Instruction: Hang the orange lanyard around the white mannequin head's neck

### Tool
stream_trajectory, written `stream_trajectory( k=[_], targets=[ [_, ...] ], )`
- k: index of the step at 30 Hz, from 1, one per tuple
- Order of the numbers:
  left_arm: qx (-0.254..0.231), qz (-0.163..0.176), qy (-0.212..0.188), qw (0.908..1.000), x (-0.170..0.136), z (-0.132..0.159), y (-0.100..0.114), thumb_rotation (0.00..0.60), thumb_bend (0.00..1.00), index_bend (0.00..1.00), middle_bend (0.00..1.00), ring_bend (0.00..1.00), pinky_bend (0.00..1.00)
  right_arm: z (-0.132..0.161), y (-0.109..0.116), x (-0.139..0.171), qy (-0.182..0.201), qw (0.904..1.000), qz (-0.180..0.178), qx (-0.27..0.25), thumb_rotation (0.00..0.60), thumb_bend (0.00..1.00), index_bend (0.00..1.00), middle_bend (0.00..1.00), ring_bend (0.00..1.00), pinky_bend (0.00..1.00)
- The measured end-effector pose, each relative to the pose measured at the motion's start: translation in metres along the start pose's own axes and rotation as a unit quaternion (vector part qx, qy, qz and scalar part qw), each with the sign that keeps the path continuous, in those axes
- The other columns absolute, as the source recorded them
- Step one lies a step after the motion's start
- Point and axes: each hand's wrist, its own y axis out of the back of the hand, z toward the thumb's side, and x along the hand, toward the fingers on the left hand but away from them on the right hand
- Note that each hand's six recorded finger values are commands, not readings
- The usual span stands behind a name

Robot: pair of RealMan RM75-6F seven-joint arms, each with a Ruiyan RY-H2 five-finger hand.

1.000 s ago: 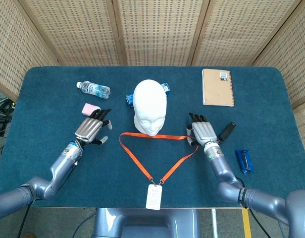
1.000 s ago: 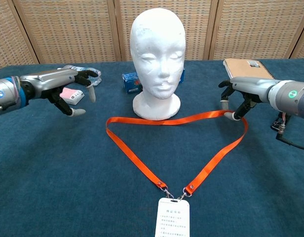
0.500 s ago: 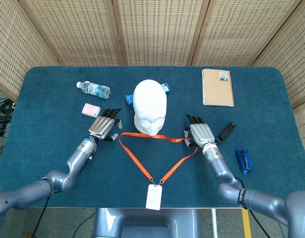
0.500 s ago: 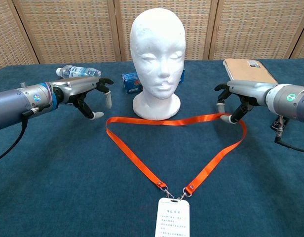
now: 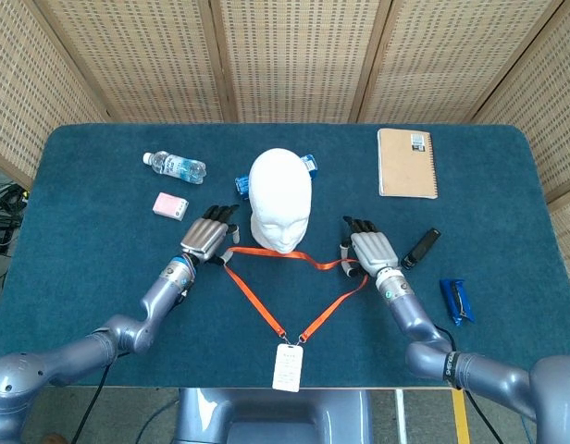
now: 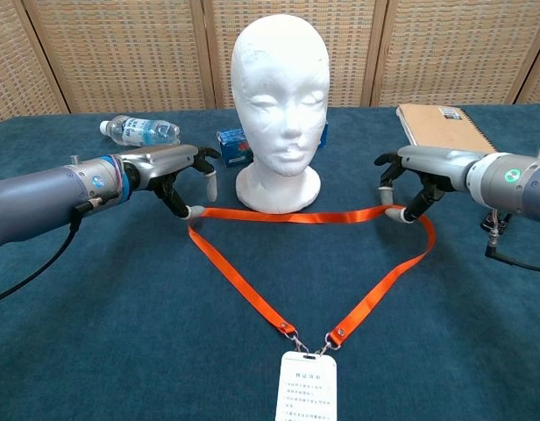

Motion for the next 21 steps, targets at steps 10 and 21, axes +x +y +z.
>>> stream_trajectory(
  k=[10, 21],
  targets=[
    [-0.003, -0.009, 0.008, 0.9999, 0.004, 0.003, -0.009, 0.6, 0.4, 0.48, 0.0, 0.0, 0.0, 0.0, 0.0, 0.0, 0.003, 1.0, 0.001, -0.005, 0.6, 0.64, 0.69, 0.0, 0.0, 0.0],
    [-0.008, -0.005, 0.01, 0.9999, 0.006, 0.005, -0.015, 0.6, 0.46, 0.7, 0.0, 0.0, 0.0, -0.002, 0.0, 0.0, 0.005, 0.9999, 0.001, -0.012, 0.6, 0.64, 0.69, 0.0, 0.0, 0.0]
  ],
)
